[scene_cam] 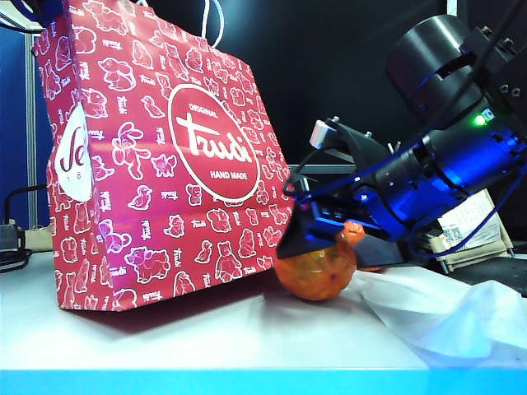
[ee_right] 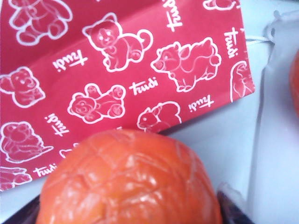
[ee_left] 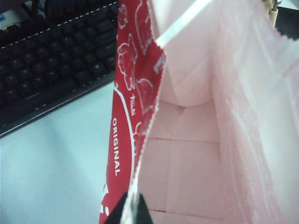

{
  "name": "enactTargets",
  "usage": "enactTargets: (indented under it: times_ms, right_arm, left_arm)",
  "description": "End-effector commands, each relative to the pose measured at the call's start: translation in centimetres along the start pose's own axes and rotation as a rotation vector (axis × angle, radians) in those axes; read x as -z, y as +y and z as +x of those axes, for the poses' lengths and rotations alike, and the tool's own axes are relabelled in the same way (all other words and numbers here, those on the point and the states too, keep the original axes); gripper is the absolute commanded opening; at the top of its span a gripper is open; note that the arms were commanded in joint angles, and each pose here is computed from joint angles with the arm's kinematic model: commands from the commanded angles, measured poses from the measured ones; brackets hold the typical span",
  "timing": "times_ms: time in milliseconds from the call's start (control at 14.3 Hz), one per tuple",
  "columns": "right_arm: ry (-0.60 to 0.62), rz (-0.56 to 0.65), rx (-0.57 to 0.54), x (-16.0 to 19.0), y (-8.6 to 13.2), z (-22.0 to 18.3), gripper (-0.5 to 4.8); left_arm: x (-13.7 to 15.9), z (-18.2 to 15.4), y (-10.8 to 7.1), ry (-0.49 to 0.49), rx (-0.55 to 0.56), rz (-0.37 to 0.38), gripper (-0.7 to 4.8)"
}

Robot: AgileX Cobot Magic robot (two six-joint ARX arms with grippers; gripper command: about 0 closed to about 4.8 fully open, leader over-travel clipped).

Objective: Open the paper bag and put two oranges into the paper bag.

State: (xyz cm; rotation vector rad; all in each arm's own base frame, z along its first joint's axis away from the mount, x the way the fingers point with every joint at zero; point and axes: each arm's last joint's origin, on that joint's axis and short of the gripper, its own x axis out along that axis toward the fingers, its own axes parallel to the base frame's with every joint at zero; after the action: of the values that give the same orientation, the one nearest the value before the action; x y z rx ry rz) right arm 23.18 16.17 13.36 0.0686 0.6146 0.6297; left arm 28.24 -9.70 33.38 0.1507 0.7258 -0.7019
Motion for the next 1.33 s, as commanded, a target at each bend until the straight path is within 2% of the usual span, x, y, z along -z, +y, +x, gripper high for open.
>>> enactTargets:
  times_ms: [70, 210, 279, 489, 768, 1048, 1187, 1327]
  right_arm:
    - [-0.016, -0.002, -0.001, -0.2, 0.1, 0.0, 2.03]
    - [-0.032, -0.006, -0.048, -0.6, 0.3, 0.0, 0.23]
    - [-0.034, -0.008, -0.084, -1.0, 0.5, -0.1, -0.05]
    - [-0.058, -0.012, -0.091, -2.3, 0.8, -0.7, -0.05]
    - [-0.167, -0.034, -0.108, -6.2, 2.1, -4.3, -0.05]
    - [-0.36, -0.133, -0.165, -14.6, 4.8, -10.5, -0.05]
    - [-0.419, -0.231, -0.202, -19.7, 6.3, -13.0, -0.05]
    - [-0.44, -0.268, -0.199, -22.6, 7.0, -13.7, -0.05]
  left_arm:
    - [0.0, -0.3, -0.1, 0.023, 0.001, 0.009, -0.05]
    - [-0.5, -0.7, -0.1, 0.008, -0.003, 0.016, -0.05]
    - [-0.8, -0.9, -0.2, 0.0, -0.004, 0.019, -0.05]
    - [-1.1, -1.2, -0.2, -0.013, -0.006, 0.024, -0.05]
    - [-1.0, -1.2, -0.2, -0.001, -0.004, 0.038, -0.05]
    - [-0.7, -1.2, -0.3, 0.023, 0.002, 0.025, -0.05]
    - [-0.7, -1.2, -0.3, 0.022, 0.001, 0.026, -0.05]
    - [-0.7, -1.2, -0.3, 0.022, 0.001, 0.026, -0.05]
